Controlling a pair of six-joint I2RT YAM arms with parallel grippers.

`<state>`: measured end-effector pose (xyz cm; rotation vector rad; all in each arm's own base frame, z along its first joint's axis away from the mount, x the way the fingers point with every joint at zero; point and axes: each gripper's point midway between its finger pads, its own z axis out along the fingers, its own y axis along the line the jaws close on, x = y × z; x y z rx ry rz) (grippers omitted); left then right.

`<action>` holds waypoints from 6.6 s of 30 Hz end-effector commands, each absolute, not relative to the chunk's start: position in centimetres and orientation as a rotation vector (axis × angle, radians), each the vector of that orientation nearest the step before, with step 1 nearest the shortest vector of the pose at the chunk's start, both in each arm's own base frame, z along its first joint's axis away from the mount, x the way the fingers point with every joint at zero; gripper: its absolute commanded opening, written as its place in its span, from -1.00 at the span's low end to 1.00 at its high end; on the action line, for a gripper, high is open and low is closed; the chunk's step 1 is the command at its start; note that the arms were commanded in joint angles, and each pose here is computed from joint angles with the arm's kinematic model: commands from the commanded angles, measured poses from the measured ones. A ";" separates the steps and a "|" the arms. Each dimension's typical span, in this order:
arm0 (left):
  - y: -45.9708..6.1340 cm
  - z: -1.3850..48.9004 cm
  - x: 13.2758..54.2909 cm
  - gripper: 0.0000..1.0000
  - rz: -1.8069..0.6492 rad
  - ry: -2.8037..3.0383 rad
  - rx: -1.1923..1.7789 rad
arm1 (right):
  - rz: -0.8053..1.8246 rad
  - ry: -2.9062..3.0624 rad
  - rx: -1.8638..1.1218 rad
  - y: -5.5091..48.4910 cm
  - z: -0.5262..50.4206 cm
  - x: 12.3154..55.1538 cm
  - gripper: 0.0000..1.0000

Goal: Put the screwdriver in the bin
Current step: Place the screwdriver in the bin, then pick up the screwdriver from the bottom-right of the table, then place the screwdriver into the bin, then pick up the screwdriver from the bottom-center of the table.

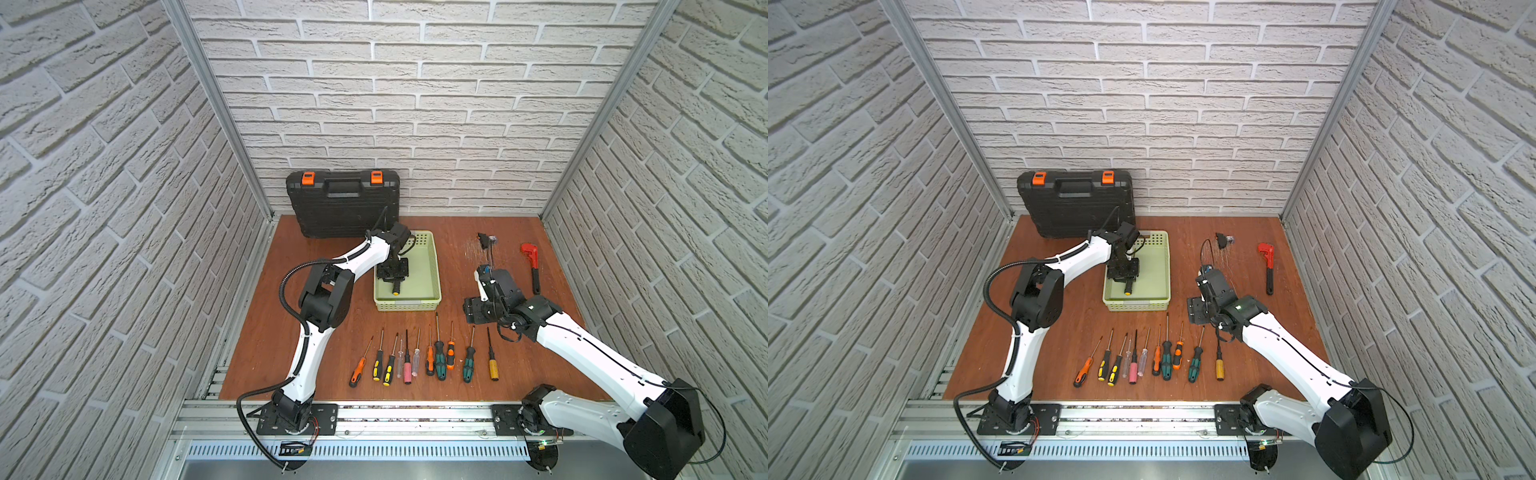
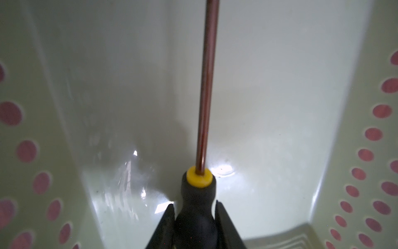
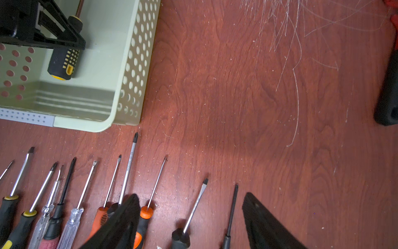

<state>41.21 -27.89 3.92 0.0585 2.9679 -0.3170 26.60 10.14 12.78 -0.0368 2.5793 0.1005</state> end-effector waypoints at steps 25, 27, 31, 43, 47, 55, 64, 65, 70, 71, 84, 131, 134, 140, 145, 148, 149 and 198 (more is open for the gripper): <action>-27.1 15.6 40.7 0.17 -0.438 2.640 0.114 | -0.006 2.747 0.159 7.4 10.4 22.1 0.34; -26.4 16.6 39.9 0.16 -0.438 2.617 0.117 | -0.036 2.783 0.178 7.0 10.1 21.3 0.23; -24.4 18.2 38.3 0.17 -0.413 2.568 0.079 | -0.084 2.828 0.268 6.0 9.1 19.6 0.17; -20.1 20.9 36.0 0.20 -0.343 2.480 -0.024 | -0.047 2.928 0.492 5.6 4.7 15.6 0.15; -19.1 21.1 35.8 0.20 -0.310 2.478 -0.048 | -0.075 2.937 0.488 5.3 3.6 15.3 0.05; -16.3 20.6 35.4 0.20 -0.263 2.474 -0.132 | -0.058 2.958 0.443 6.0 2.8 16.0 0.01; -14.4 20.9 35.0 0.20 -0.244 2.448 -0.184 | -0.010 3.039 0.420 7.5 1.7 16.2 -0.21; -14.1 20.9 34.9 0.21 -0.242 2.447 -0.191 | -0.014 3.043 0.421 7.5 1.7 16.2 -0.23; -12.5 21.3 34.8 0.21 -0.230 2.432 -0.225 | -0.029 3.051 0.426 7.4 1.6 16.2 -0.66; -12.2 21.4 34.8 0.21 -0.226 2.430 -0.227 | -0.041 3.048 0.432 7.3 1.6 16.2 -0.74; -9.3 22.3 32.8 0.21 -0.189 2.428 -0.272 | 0.142 2.771 0.433 8.0 12.5 20.7 -0.89; -6.5 17.8 25.8 0.28 -0.198 2.531 -0.327 | 0.534 2.959 -0.035 27.8 5.4 43.6 -0.77; -6.7 18.3 25.9 0.28 -0.216 2.529 -0.319 | 0.514 2.965 -0.035 27.5 5.0 43.7 -0.60; -7.1 19.2 25.9 0.28 -0.233 2.524 -0.281 | 0.494 2.957 -0.057 27.5 4.9 44.1 -0.45; -8.4 18.2 25.1 0.31 -0.304 2.611 -0.233 | 0.481 2.941 -0.076 27.4 5.5 44.3 -0.06; -9.1 17.2 23.9 0.27 -0.320 2.671 -0.211 | 0.477 2.918 -0.092 27.3 6.4 44.5 0.01; -9.5 16.9 23.4 0.26 -0.331 2.683 -0.202 | 0.492 2.904 -0.095 27.5 7.0 44.6 -0.01; -14.6 0.8 11.1 -0.63 -0.197 3.138 -0.033 | 0.808 2.565 -0.211 27.0 19.0 36.4 -0.14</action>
